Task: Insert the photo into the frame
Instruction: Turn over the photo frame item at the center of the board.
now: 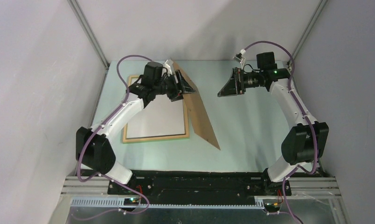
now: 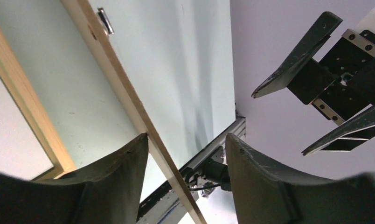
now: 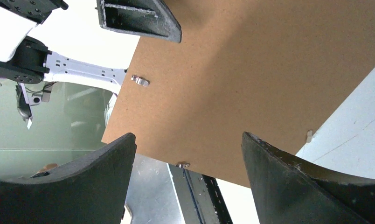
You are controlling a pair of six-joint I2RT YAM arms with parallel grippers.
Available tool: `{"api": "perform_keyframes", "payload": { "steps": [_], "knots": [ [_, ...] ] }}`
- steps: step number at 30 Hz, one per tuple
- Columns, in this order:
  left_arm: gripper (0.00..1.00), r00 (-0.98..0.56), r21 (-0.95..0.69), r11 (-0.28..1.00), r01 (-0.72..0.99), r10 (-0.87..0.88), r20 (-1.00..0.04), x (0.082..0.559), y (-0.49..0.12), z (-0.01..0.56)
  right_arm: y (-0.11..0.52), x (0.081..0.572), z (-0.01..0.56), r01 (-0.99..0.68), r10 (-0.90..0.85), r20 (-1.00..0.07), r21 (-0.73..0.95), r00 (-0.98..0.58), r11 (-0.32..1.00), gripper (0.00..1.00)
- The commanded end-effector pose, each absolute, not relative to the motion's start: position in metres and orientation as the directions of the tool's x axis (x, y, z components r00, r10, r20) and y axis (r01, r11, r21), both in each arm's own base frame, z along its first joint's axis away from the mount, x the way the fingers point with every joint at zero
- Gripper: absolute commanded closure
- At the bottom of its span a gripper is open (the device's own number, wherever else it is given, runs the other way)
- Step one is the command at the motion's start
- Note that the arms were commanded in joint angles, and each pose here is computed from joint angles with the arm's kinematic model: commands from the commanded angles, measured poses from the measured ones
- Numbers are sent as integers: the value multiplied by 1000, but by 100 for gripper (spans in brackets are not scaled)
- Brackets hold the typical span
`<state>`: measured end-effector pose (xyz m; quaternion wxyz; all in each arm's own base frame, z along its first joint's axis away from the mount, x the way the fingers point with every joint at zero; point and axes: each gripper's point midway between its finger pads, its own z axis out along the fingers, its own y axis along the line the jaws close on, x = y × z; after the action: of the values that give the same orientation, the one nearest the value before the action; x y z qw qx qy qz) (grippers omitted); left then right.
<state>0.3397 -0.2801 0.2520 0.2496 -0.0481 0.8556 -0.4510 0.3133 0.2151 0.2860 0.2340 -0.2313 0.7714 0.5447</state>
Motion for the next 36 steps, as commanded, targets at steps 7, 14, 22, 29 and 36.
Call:
{"api": "perform_keyframes", "payload": {
  "steps": [7,14,22,29,36],
  "knots": [
    [51,-803,-751,628,205,-331,-496,341,-252,263,205,314,270,-617,-114,-617,720,-779,318,13],
    [67,-795,-737,648,193,-337,-505,341,-241,255,203,315,262,-606,-115,-605,727,-788,323,13],
    [92,-785,-718,671,183,-341,-518,344,-225,248,201,317,254,-598,-118,-597,728,-793,335,13],
    [100,-797,-687,685,243,-264,-544,344,-210,231,200,320,242,-582,-120,-581,737,-805,343,14],
    [100,-790,-705,633,320,-233,-567,340,-192,239,203,321,236,-577,-127,-572,741,-810,342,14]
  ]
}}
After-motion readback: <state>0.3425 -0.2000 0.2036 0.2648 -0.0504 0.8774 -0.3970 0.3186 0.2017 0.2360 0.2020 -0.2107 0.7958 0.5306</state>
